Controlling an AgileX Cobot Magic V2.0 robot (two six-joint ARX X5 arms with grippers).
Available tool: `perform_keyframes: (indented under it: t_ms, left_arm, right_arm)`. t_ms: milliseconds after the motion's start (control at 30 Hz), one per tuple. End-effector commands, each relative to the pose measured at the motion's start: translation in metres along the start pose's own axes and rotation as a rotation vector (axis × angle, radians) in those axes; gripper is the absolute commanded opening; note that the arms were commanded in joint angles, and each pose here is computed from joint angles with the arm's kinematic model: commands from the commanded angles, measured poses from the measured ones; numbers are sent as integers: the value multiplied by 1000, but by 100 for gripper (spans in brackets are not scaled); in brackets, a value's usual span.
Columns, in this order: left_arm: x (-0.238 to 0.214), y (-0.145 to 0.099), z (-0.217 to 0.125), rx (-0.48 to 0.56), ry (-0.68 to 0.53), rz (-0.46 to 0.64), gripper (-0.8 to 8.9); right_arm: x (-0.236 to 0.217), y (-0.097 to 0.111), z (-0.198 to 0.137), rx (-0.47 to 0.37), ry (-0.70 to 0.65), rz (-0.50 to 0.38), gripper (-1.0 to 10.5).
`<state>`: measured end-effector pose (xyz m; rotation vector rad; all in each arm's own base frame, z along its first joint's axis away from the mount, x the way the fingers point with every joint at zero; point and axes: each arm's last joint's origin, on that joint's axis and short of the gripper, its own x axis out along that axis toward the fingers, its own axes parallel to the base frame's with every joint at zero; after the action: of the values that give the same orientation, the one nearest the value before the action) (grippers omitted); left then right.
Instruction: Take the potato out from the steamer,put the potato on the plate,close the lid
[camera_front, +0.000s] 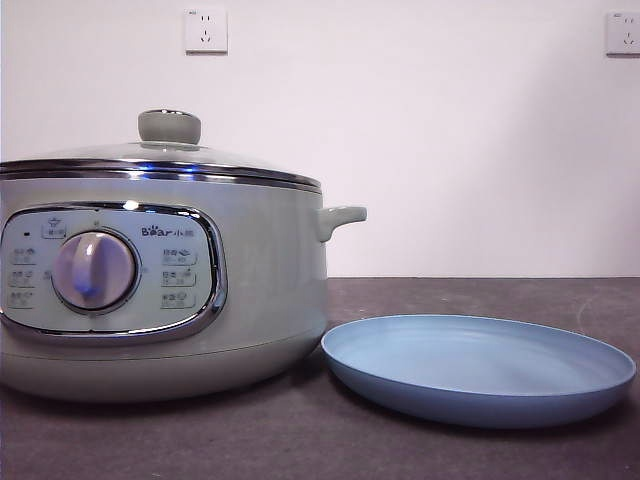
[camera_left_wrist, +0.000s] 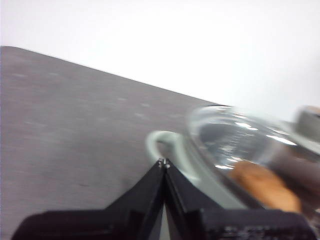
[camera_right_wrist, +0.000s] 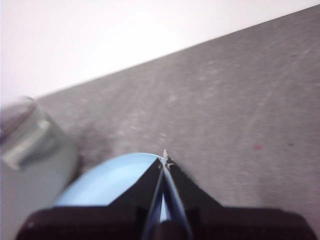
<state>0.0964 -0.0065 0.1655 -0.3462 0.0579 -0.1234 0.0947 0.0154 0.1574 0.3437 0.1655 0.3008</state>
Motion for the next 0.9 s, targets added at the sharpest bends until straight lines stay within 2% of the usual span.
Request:
perform_keyframes:
  t_ms: [33,167,433,533,700,900]
  left_arm:
    - [-3,-6,10,-37,7,-77,-6]
    - [-12,-16,30,-42,30,-120,-6]
    - [-25,-35,80,-34,-18,-127,-6]
    - [-24,-41,97,-34,-11,-132,-6]
    - [-16,-51,118,-11,20,-152,-6]
    - [-5,-61,134,27,47,-202,-4]
  right_arm:
    - [-1,3,3,90,-7,59,-8]
    - [-5,11,17,92,-11,126,-10]
    - [-9,29,65,99,-51,145,-11]
    - [-8,37,89,49,-55,149,-11]
    - [-2,53,129,-87,-48,240,-4]
    - [7,73,170,-176,-63,307,3]
